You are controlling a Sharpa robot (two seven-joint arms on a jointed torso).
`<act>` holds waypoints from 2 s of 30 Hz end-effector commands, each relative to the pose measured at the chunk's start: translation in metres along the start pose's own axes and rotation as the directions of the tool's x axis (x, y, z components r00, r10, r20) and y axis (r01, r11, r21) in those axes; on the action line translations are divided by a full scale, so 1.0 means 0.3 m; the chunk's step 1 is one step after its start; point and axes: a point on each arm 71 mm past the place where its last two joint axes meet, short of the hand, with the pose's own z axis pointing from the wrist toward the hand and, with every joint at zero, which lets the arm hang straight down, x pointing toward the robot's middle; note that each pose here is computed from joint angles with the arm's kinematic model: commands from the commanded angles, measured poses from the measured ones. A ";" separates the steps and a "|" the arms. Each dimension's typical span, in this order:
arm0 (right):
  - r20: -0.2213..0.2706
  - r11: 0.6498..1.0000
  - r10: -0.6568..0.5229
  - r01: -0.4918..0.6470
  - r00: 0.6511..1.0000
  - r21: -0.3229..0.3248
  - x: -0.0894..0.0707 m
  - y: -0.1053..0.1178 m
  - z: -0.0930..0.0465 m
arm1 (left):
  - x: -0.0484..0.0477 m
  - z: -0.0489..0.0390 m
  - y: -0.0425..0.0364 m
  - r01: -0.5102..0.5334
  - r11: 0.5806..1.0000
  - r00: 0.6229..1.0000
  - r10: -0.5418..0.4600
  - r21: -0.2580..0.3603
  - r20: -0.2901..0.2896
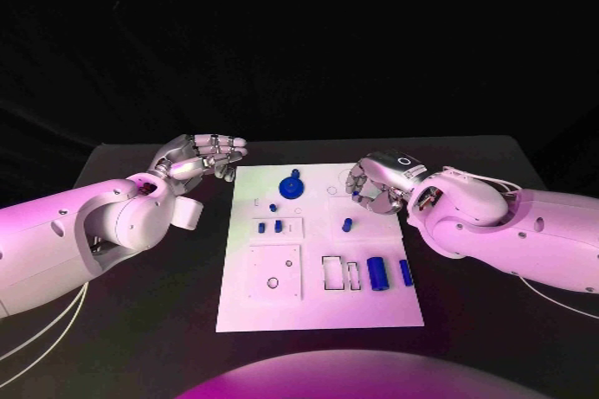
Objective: Assemble the parts on the task board
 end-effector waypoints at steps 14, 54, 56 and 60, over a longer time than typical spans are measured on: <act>0.030 0.952 0.234 -0.223 0.972 -0.211 0.085 0.243 0.002 | 0.034 0.025 0.007 0.003 1.000 1.000 -0.003 0.011 -0.023; -0.135 0.932 0.255 -0.280 0.958 -0.228 0.283 0.348 -0.001 | 0.064 0.059 0.019 -0.020 1.000 0.998 0.021 0.011 -0.058; -0.135 0.932 0.255 -0.281 0.957 -0.228 0.286 0.349 -0.001 | 0.063 0.058 0.019 -0.020 1.000 0.998 0.021 0.009 -0.060; -0.136 0.933 0.255 -0.281 0.957 -0.227 0.289 0.350 0.000 | 0.060 0.055 0.019 -0.021 1.000 0.998 0.021 0.008 -0.059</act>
